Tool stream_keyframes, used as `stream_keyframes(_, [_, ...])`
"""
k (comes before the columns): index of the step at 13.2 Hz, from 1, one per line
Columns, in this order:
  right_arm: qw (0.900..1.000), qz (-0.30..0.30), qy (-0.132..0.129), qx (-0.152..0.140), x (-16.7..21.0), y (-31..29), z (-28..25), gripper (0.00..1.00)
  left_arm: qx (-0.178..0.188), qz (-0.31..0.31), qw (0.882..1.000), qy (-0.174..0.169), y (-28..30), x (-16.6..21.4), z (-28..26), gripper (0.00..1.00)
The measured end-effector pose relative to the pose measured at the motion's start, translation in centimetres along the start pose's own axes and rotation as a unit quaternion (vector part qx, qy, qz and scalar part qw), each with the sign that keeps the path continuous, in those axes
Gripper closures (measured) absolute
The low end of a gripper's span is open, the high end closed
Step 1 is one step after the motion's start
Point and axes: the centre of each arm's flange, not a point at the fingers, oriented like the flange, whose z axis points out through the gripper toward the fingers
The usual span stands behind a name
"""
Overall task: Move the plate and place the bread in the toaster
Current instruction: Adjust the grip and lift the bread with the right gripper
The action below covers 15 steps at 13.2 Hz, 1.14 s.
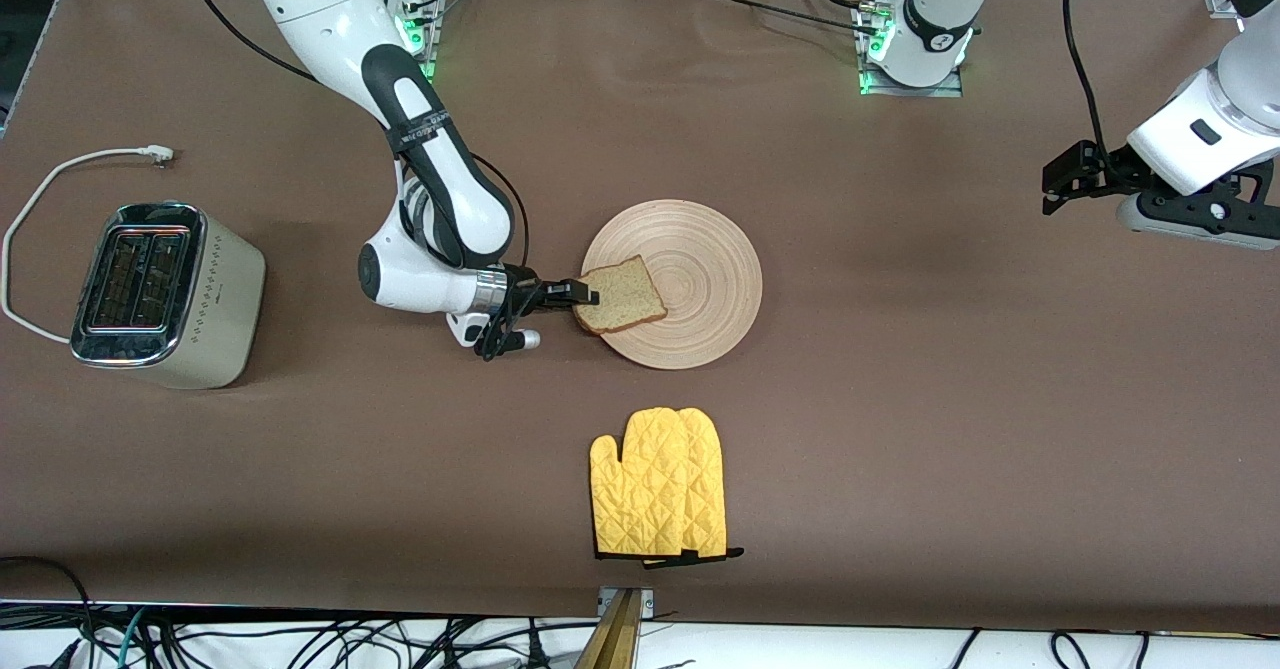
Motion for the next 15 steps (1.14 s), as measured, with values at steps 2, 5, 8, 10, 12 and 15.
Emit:
stream_keyframes(2, [1.000, -0.002, 0.007, 0.001, 0.54, -0.14, -0.60, 0.47, 0.000, 0.000, 1.000, 0.000, 0.00, 0.01, 0.01, 0.00])
stream_keyframes(5, [1.000, -0.006, 0.012, -0.002, 1.03, -0.22, -1.17, 0.38, 0.000, 0.000, 1.000, 0.000, 0.01, 0.01, 0.01, 0.00])
stream_keyframes(8, [1.000, -0.008, 0.013, -0.002, 1.09, -0.33, -1.23, 0.53, 0.000, 0.001, 1.000, 0.000, 0.10, 0.02, 0.00, 0.00])
stream_keyframes(10, [1.000, -0.009, 0.012, -0.002, 1.08, -0.35, -1.21, 0.54, 0.000, 0.001, 1.000, 0.000, 0.10, 0.02, 0.00, 0.00])
stream_keyframes(12, [1.000, -0.010, 0.012, -0.003, 1.08, -0.35, -1.21, 0.57, 0.000, 0.001, 1.000, 0.000, 0.10, 0.02, 0.00, 0.00])
stream_keyframes(15, [1.000, -0.011, 0.012, -0.003, 1.05, -0.39, -1.17, 0.64, 0.000, 0.001, 1.000, 0.000, 0.11, 0.02, 0.00, 0.00])
